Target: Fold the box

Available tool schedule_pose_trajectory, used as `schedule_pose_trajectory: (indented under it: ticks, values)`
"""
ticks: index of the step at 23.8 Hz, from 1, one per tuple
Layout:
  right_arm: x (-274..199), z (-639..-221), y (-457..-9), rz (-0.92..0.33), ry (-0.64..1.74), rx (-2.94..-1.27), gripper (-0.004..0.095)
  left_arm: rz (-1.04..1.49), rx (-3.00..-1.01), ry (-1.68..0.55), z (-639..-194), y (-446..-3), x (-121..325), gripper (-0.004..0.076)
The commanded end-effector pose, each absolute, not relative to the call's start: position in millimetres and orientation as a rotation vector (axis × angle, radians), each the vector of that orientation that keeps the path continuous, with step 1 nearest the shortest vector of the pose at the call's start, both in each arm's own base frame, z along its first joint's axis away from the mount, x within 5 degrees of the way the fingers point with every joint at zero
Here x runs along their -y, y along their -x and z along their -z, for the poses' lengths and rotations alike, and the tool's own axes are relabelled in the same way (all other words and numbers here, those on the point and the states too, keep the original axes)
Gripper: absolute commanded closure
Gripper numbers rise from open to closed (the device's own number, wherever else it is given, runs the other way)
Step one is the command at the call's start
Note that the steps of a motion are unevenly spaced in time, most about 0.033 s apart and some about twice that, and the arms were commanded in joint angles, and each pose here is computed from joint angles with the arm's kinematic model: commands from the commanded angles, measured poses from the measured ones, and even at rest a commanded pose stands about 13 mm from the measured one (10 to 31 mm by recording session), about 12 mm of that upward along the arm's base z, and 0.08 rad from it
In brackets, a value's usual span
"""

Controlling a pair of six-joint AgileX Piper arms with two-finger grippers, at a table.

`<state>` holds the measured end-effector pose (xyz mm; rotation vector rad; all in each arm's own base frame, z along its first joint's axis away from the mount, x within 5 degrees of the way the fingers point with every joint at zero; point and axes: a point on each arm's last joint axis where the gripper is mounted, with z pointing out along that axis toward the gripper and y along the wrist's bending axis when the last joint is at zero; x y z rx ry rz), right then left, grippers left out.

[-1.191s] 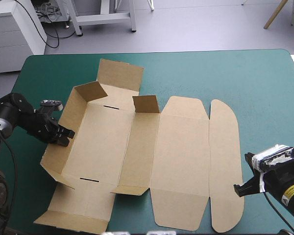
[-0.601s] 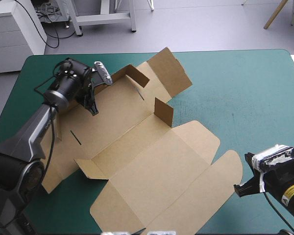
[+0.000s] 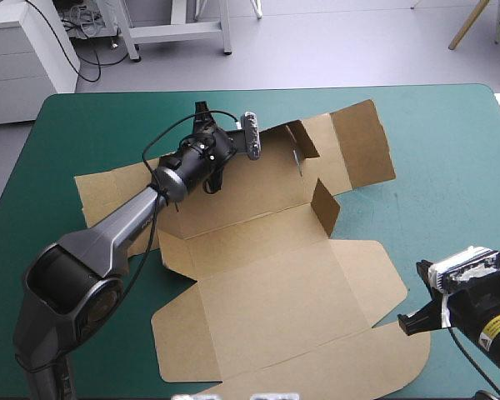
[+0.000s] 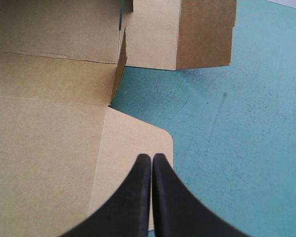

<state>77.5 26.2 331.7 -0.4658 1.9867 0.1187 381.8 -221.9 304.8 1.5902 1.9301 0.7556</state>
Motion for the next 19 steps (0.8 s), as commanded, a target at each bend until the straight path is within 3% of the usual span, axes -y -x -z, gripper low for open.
schedule_pose_trajectory:
  ticks: [1,10,19]
  values:
    - [-26.7,-344.6,-79.5,-0.116,0.460,-1.907,0.0922,-0.739,-1.768,-1.524,-344.1,-358.9,238.8,0.0734]
    - [-26.4,-343.4,-79.1,-0.134,0.432,-1.929,0.0922,-0.875,-1.401,-1.506,-334.0,-285.4,229.8,0.0734]
    - [-26.4,-343.4,-79.1,-0.133,0.433,-1.929,0.0922,-0.954,-1.114,-1.441,-320.5,-250.0,233.5,0.0734]
